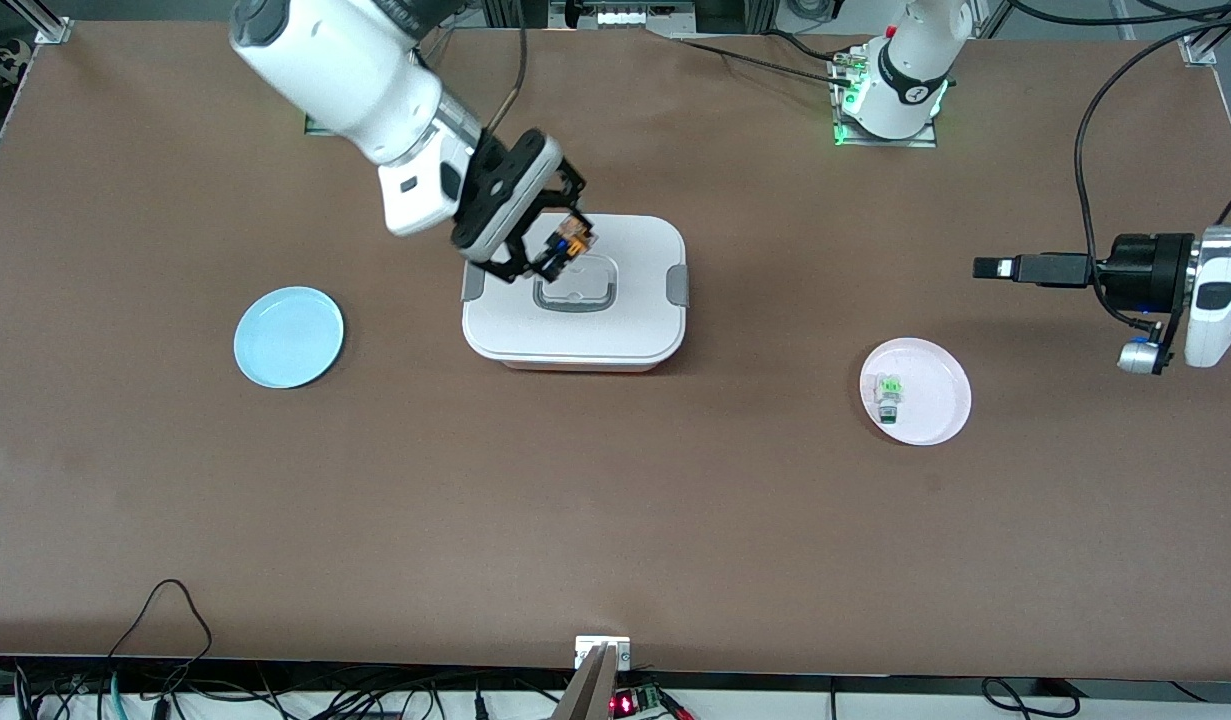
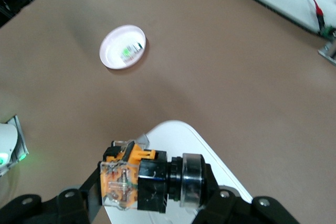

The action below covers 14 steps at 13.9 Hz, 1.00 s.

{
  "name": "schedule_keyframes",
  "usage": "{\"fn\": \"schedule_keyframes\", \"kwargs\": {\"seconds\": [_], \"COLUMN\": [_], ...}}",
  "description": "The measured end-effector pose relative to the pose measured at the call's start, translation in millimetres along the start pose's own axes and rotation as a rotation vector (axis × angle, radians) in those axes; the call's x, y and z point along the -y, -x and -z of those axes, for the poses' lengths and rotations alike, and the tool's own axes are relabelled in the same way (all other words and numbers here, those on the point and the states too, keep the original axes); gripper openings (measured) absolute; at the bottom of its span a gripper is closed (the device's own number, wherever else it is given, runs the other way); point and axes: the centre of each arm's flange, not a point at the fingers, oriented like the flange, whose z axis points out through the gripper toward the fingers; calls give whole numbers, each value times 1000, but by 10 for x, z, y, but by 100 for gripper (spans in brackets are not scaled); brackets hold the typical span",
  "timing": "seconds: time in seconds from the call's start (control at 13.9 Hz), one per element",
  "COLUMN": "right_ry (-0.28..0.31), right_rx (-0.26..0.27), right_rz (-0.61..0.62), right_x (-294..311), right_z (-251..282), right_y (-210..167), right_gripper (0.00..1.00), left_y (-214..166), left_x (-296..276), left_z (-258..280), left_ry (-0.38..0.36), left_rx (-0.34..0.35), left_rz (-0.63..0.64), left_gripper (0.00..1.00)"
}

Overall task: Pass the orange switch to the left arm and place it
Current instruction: 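Carry the switch over the box while the left gripper reaches toward it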

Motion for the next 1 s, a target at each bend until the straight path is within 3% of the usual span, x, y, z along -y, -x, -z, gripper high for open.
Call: {"fn": "schedule_keyframes", "kwargs": {"seconds": [0.14,0.57,0.79,1.0], "right_ry": [-14,-41,-83,-108], "right_rx": [-66,-306,-432,-477], "right_rz": [16,-39,-68,-90], "right_x": [222,780,1097,1182], "right_z": [-1,-9,-212,-398], "right_y": [-92,-324,-369,-352], "right_gripper": [74,74,74,74], "left_y": [-71,-72,-92,-26], "left_x": [-169,-900,-1144,-1346], "left_z": [-213,-1130,-1563,-1812], "left_ry": [95,238,294,296], "left_rx": [62,213,218,230], "left_rz": [24,147,219,261], "left_gripper": [100,100,100,100]}}
